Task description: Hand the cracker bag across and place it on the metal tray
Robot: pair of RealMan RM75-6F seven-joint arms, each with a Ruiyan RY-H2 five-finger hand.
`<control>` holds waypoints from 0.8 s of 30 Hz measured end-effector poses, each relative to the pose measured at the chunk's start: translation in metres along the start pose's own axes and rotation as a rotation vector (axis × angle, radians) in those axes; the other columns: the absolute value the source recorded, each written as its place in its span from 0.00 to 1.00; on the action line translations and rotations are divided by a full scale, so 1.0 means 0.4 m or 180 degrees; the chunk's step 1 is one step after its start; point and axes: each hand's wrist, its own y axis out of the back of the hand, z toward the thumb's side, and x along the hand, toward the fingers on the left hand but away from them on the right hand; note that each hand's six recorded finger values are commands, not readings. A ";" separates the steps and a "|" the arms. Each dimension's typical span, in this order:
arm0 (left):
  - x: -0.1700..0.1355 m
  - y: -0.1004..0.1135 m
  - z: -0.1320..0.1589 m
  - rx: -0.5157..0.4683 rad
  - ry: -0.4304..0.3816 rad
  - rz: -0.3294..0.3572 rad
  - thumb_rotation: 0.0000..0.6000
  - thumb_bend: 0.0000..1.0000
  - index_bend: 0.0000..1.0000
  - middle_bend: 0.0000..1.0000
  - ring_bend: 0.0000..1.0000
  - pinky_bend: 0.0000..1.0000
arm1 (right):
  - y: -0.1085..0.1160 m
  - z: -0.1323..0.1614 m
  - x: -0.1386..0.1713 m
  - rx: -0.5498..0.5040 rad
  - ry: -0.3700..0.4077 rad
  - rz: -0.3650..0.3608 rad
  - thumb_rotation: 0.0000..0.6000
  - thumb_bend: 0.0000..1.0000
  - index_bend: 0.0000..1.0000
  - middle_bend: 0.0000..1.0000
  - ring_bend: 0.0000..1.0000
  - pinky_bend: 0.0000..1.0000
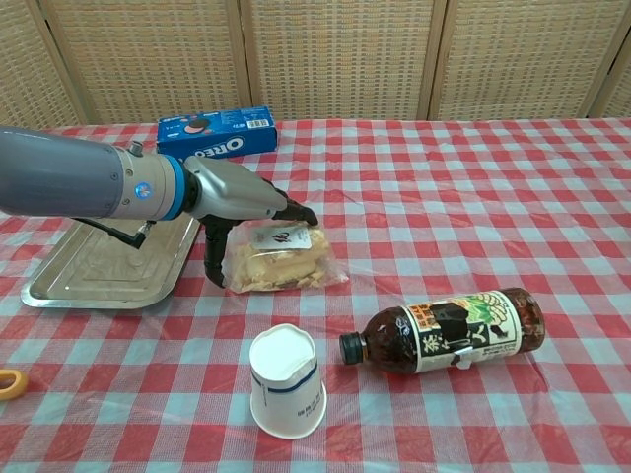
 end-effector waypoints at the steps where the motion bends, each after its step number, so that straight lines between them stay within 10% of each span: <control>1: 0.001 0.001 0.001 0.0003 0.0002 0.0012 1.00 0.02 0.00 0.00 0.00 0.00 | 0.001 -0.001 0.000 -0.0007 -0.0002 -0.0003 1.00 0.15 0.06 0.00 0.00 0.00; 14: 0.023 0.015 0.020 -0.0008 0.0044 0.0141 1.00 0.09 0.00 0.00 0.00 0.00 | 0.000 0.008 0.002 -0.0032 0.0040 0.0008 1.00 0.15 0.06 0.00 0.00 0.00; 19: 0.033 0.016 0.031 0.0047 0.0078 0.0228 1.00 0.38 0.29 0.06 0.06 0.19 | 0.003 0.008 0.003 -0.0053 0.0046 -0.0004 1.00 0.15 0.07 0.00 0.00 0.00; 24: 0.034 0.040 0.040 0.0097 0.0133 0.0509 1.00 0.45 0.47 0.24 0.21 0.30 | 0.006 0.010 0.004 -0.0057 0.0065 -0.0021 1.00 0.15 0.07 0.00 0.00 0.00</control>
